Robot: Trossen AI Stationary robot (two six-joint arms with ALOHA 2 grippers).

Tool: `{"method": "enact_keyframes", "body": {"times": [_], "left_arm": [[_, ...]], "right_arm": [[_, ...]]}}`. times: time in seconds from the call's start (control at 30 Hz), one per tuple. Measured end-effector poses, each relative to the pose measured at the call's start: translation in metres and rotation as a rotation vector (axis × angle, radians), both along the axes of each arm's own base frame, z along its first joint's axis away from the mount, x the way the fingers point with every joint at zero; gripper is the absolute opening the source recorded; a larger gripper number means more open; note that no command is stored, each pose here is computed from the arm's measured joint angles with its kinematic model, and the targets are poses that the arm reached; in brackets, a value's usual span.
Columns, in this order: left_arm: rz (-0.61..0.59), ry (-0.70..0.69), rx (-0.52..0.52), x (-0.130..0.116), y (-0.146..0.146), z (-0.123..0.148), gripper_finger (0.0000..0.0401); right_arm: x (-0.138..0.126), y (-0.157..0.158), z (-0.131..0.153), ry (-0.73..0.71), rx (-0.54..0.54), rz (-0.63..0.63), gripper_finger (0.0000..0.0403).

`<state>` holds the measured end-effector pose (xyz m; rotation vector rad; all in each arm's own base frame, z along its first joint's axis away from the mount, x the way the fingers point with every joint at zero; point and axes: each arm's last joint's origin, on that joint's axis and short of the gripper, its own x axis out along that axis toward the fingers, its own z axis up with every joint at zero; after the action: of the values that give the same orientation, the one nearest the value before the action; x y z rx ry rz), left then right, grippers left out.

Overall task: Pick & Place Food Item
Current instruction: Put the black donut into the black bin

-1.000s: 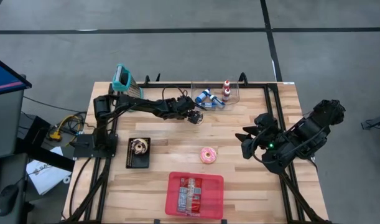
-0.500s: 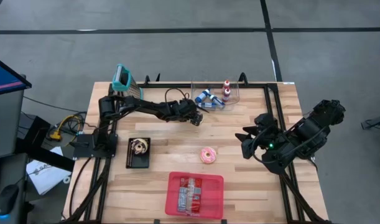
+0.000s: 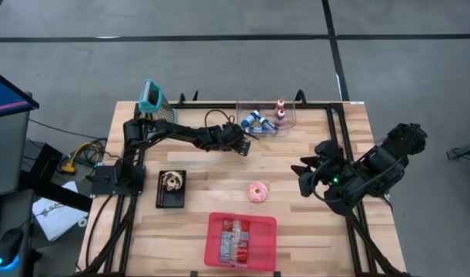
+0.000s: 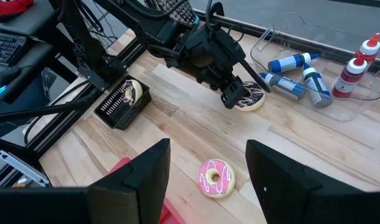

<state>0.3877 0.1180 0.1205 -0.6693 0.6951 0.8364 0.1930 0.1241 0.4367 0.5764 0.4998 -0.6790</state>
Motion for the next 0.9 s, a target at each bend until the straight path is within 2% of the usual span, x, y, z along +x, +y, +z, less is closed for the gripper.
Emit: {"method": "enact_keyframes", "body": {"times": [0.13, 0.27, 0.5, 0.63, 0.7, 0.9], "left_arm": [[-0.053, -0.005, -0.037, -0.002, -0.002, 0.007, 0.0099], [-0.115, 0.029, -0.019, -0.008, -0.009, 0.026, 0.0089], [-0.195, 0.204, -0.009, -0.04, -0.033, 0.071, 0.0095], [-0.209, 0.305, 0.003, -0.066, -0.058, 0.097, 0.0108], [-0.197, 0.291, -0.002, -0.082, -0.071, 0.106, 0.0118], [-0.123, 0.222, -0.097, -0.146, -0.116, 0.102, 0.0142]], "right_arm": [[0.0, 0.0, 0.0, 0.0, 0.0, 0.0, 0.0202], [0.0, 0.0, 0.0, 0.0, 0.001, 0.0, 0.0202], [0.001, 0.001, 0.0, -0.01, 0.009, 0.001, 0.0202], [0.001, 0.002, 0.001, -0.021, 0.018, 0.004, 0.0202], [0.0, 0.003, 0.001, -0.023, 0.017, 0.01, 0.0202], [0.0, 0.004, 0.001, -0.034, 0.025, 0.007, 0.0202]]}}
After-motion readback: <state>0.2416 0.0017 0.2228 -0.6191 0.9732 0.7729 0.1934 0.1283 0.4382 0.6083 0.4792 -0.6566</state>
